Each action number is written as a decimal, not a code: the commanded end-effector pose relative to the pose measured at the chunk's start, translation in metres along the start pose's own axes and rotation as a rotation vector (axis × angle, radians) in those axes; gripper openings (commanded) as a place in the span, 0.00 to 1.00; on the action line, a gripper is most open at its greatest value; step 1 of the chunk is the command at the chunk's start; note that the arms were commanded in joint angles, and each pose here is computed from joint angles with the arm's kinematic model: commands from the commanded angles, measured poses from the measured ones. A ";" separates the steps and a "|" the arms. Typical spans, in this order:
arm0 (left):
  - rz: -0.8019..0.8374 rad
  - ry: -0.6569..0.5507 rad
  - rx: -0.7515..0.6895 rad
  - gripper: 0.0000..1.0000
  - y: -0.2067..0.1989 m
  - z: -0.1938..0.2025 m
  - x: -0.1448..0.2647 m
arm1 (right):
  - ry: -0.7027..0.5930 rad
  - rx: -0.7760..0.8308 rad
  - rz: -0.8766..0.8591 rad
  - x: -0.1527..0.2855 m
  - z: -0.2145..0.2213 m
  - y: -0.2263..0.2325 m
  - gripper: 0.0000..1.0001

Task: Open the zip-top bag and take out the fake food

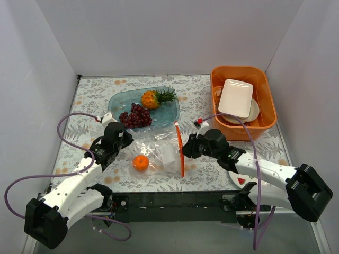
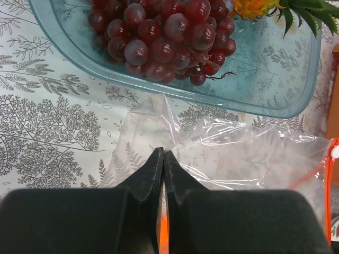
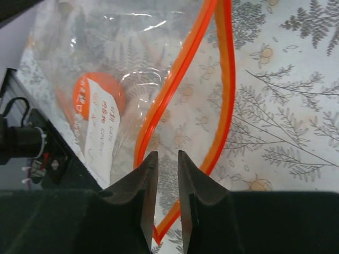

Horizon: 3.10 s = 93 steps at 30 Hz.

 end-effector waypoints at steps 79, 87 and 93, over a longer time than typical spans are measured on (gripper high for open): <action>-0.381 0.257 0.316 0.22 0.041 0.057 0.054 | -0.053 -0.219 -0.209 -0.061 0.048 0.032 0.37; -0.410 0.268 0.328 0.21 0.052 0.077 0.041 | -0.038 -0.189 -0.243 -0.064 0.045 0.040 0.39; -0.426 0.279 0.331 0.12 0.061 0.087 0.034 | -0.029 -0.146 -0.301 -0.070 0.041 0.054 0.43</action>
Point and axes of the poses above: each gripper's point midway between its finger pads, its own x axis back along the fingers, its own y axis along the line the jaws close on, z = x × y, the point moved 8 cm from there along x, back along the fingers, and after that the axes turned 12 degrees about x, right-handed, at the moved point
